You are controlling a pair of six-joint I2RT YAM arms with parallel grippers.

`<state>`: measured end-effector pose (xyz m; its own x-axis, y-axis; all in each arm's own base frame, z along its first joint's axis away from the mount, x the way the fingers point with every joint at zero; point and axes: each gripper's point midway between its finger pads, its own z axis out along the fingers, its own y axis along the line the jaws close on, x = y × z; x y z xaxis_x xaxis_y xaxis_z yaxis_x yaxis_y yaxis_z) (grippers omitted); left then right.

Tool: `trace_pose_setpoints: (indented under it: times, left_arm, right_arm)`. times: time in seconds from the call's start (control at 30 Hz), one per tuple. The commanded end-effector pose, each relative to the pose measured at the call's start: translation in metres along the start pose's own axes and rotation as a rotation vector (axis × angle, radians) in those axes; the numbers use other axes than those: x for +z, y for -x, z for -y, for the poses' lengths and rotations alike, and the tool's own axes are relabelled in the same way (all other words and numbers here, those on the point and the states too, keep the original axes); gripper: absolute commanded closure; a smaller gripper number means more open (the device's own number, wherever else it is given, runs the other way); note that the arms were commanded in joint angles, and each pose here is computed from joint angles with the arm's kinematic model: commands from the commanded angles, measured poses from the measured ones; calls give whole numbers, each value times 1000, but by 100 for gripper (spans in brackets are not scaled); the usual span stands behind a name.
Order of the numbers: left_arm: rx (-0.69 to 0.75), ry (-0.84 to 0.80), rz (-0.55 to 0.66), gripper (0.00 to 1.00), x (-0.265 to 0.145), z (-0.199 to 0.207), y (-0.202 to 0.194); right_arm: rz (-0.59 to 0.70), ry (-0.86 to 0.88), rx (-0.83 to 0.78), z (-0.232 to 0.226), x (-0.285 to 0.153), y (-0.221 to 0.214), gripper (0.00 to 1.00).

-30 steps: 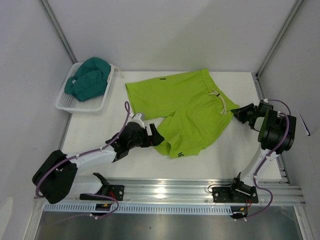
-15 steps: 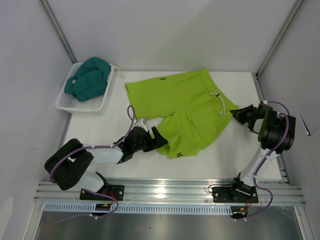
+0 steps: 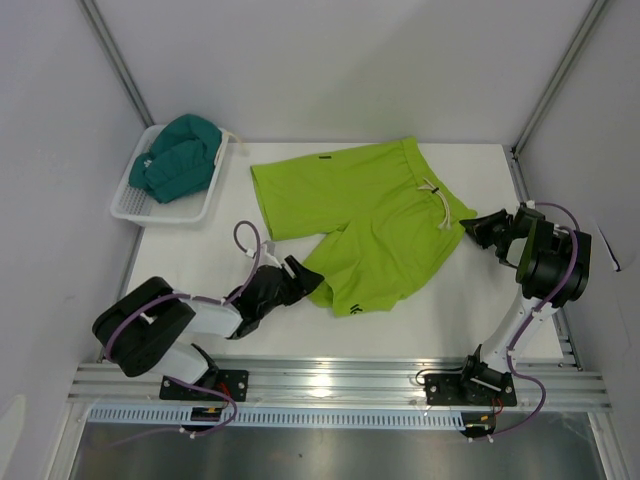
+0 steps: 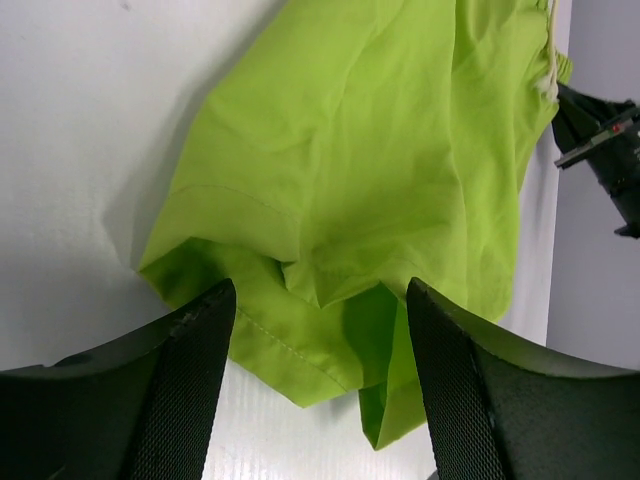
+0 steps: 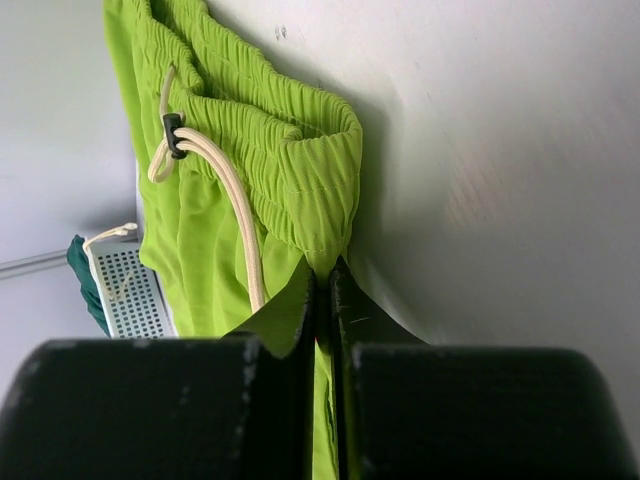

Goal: Fold and stack the shorts
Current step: Flatten the shorts out

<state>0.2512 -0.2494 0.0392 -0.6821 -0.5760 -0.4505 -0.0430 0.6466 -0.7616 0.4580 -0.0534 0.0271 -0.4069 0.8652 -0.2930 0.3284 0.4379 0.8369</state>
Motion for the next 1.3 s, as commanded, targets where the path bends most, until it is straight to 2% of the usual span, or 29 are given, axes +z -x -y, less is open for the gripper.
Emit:
trace_pose_setpoints:
  times: [0.0,0.23,0.4,0.47,0.67,0.7,0.73,0.9,1.0,1.13,1.27]
  left_arm:
    - [-35,-17,104,28,2,5,19]
    - [-55,-54,110,32,5,14,23]
    - [-56,-41,104,42,12,13,22]
    - [-59,-36,101,51,15,11,20]
    - [-62,-19,122,55,25,7,22]
    - [-64,-8,123,58,28,3,21]
    - [-66,-8,127,65,29,2,21]
    - [-65,-10,129,69,36,4,22]
    - [-64,-6,136,76,37,2,25]
    - [-73,7,144,100,34,-4,31]
    - [-114,-5,162,100,28,-10,48]
  right_arm:
    - [13,30,-17,-6,-1,4,100]
    - [13,31,-17,-6,-1,4,100]
    - [9,32,-13,-5,-1,3,100]
    - [8,36,-11,-6,-1,3,100]
    - [9,37,-12,-5,-1,3,100]
    - [11,38,-12,-5,-2,4,100]
    - [11,38,-9,-5,-2,4,100]
    - [8,39,-9,-5,-1,3,100]
    - [9,40,-9,-5,-1,3,100]
    - [10,39,-9,-5,-1,4,100]
    - [11,38,-4,-4,-2,4,100]
